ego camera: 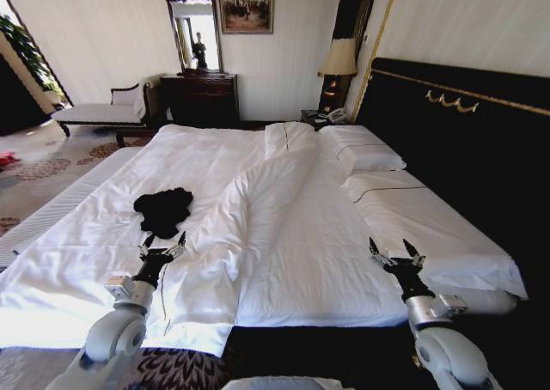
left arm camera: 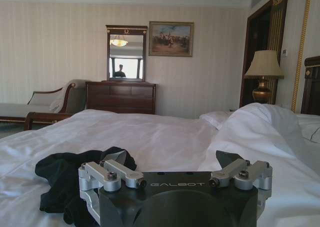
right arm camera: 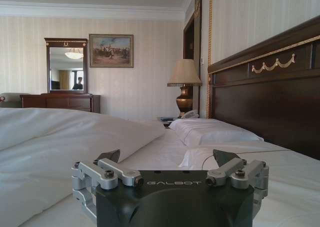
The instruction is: Fold the clothes on the bed.
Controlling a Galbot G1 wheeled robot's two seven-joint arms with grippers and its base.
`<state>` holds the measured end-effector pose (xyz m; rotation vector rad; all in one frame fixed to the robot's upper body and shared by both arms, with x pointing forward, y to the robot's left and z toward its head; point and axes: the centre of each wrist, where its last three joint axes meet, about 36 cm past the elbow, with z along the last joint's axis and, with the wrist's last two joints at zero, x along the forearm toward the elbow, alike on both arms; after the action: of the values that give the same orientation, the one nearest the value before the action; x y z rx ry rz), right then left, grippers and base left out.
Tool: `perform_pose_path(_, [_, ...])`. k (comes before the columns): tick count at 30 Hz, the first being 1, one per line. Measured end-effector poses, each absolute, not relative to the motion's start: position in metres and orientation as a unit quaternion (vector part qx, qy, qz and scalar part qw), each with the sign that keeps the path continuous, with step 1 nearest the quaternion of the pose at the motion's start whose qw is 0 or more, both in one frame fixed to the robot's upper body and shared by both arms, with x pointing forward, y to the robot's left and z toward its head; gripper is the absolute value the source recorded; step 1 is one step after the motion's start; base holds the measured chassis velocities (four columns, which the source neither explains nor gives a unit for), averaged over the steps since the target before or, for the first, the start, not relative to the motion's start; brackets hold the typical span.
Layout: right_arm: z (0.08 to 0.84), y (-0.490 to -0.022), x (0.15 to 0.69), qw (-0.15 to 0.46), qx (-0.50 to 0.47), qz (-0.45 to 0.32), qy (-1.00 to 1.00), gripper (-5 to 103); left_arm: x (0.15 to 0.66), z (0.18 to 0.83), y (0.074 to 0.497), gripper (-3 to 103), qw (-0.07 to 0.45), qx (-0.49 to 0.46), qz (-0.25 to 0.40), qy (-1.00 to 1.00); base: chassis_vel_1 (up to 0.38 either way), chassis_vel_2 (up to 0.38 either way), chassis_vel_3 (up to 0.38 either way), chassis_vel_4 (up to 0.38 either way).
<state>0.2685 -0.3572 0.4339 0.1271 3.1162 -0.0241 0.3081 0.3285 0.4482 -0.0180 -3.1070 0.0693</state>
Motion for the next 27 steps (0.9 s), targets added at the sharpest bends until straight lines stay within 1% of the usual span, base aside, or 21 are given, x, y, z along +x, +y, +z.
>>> perform_pose_path(6, [0.4332, -0.3571, 0.2685, 0.013, 0.041, -0.009, 0.999, 100, 0.3082, 0.4482, 0.3284, 100, 0.017, -0.006, 0.022, -1.000, 0.051, 0.035, -0.039, -0.045])
perform_pose_path(11, [0.4317, -0.3573, 0.2680, 0.014, 0.042, -0.010, 0.999, 100, 0.3078, 0.4479, 0.3281, 100, 0.017, -0.006, 0.022, -1.000, 0.100, 0.133, -0.109, -0.132])
perform_pose_path(27, [0.4305, -0.3580, 0.2689, 0.013, 0.041, -0.010, 0.999, 100, 0.3066, 0.4470, 0.3271, 100, 0.017, -0.006, 0.024, -1.000, 0.199, 0.183, -0.192, -0.185])
